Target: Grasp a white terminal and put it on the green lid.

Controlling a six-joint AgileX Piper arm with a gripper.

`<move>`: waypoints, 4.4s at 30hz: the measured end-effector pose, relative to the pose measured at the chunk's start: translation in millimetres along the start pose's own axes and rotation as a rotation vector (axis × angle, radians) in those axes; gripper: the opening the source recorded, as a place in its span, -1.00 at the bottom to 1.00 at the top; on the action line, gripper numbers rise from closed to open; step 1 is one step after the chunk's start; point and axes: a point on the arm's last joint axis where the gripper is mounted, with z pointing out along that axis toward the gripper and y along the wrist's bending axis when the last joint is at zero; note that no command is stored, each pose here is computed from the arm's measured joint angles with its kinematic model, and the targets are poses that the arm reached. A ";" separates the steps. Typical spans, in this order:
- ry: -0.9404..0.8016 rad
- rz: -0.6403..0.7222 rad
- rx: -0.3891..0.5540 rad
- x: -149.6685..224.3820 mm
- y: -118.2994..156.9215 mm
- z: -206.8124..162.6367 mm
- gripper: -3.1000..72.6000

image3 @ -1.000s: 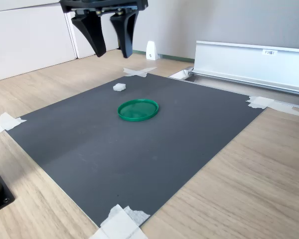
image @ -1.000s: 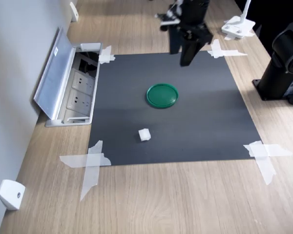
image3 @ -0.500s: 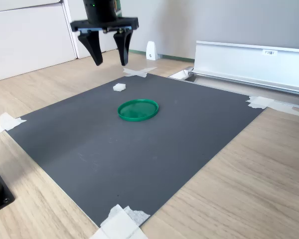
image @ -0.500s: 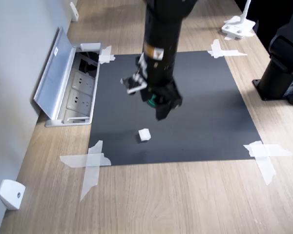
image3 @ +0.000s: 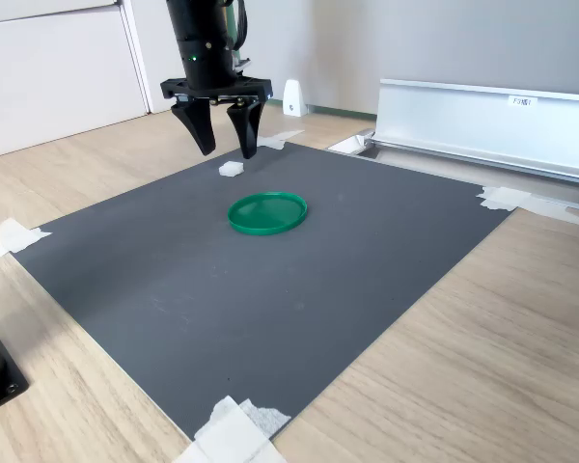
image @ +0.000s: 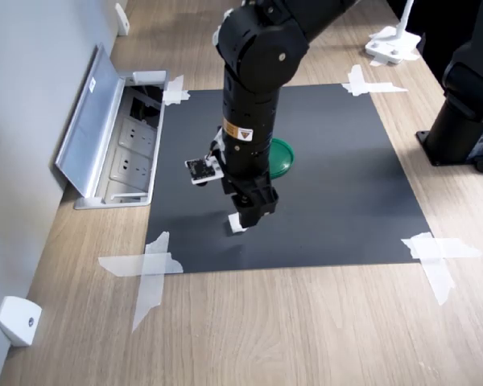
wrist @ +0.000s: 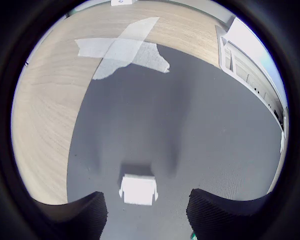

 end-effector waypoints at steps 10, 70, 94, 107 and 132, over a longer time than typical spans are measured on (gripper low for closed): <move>0.022 0.014 -0.012 0.1 1.8 14.4 0.88; -0.009 0.044 0.002 24.8 -58.2 -60.0 -0.09; 0.088 -0.037 0.050 87.8 -105.1 -11.0 -0.09; 0.089 -0.144 0.042 86.2 -106.1 -2.7 -0.05; -0.210 -0.051 0.140 74.7 -106.7 -57.2 -0.33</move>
